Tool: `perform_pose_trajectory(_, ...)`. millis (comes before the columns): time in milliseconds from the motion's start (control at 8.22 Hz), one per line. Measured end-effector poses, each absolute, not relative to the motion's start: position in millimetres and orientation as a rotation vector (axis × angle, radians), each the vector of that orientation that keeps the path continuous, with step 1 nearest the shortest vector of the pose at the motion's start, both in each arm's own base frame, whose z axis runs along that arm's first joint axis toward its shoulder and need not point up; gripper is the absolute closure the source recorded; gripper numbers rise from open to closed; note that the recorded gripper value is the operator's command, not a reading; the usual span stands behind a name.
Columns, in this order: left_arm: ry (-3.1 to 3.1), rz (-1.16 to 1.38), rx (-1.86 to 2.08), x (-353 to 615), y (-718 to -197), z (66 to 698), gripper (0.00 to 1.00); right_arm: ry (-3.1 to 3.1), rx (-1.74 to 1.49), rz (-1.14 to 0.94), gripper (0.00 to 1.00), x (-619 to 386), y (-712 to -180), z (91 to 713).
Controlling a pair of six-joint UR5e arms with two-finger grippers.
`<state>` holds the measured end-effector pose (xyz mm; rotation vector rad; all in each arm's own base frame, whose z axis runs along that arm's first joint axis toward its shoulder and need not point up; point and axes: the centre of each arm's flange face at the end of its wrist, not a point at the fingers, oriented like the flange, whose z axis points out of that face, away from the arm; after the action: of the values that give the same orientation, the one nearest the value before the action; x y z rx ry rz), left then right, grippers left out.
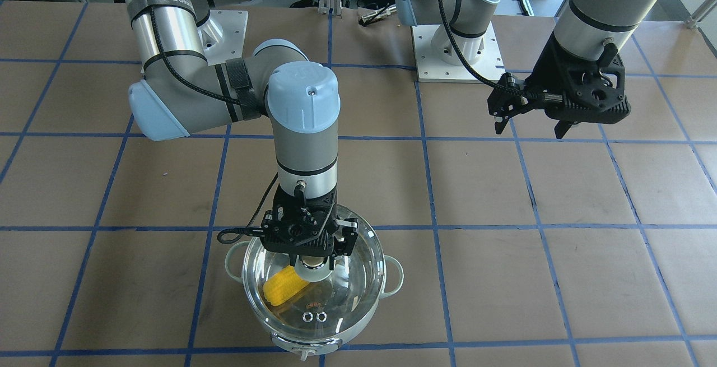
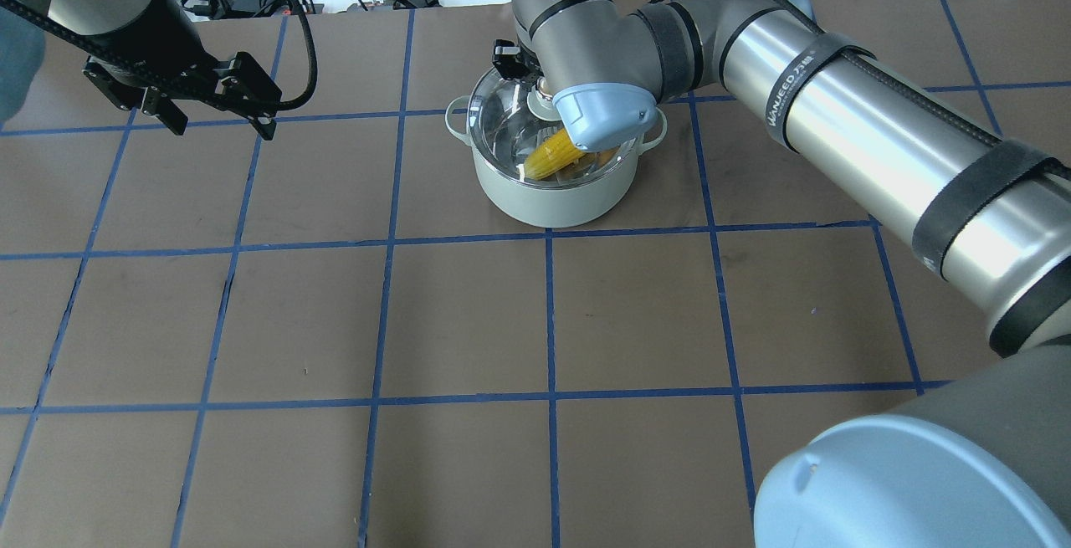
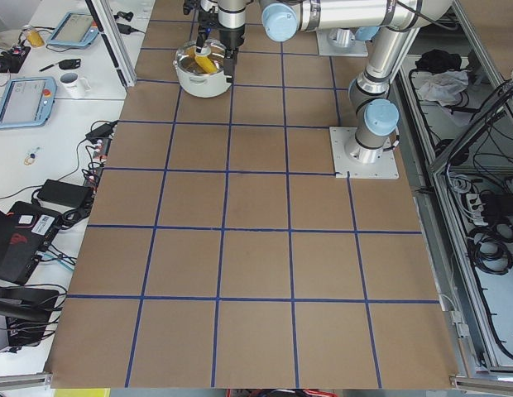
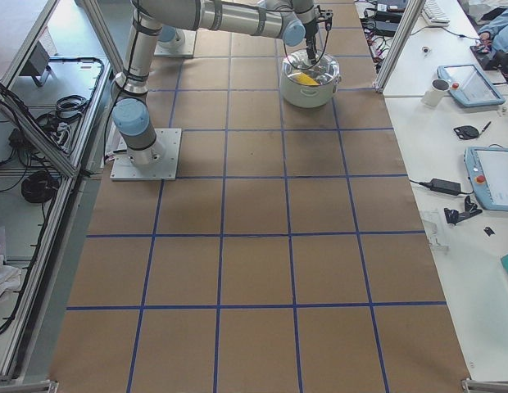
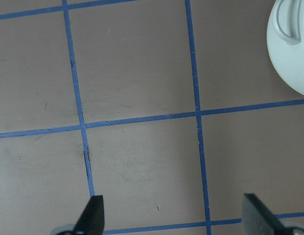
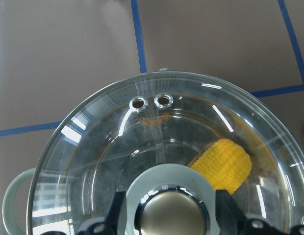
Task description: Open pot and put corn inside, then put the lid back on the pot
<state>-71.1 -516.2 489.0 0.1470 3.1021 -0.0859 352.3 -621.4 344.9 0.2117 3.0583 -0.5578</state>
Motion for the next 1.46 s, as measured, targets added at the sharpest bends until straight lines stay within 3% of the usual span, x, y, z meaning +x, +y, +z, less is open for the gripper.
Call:
perform_pose_trajectory(486,3.103,-0.082,0.145,-70.5,-516.0,488.2,0.0,3.053,0.211,-0.574,0.0,334.1,-604.5,395.4)
perform_pose_trajectory(973,3.097,-0.085,0.14,-70.9,-514.0,490.7,0.0,3.181,0.239,-0.277,0.0,221.9,-526.4,490.7)
perform_pose_trajectory(1459,3.096,-0.098,0.03,-72.2,-510.5,495.6,0.0,3.177,0.156,-0.078,0.0,177.6,-486.1,515.8)
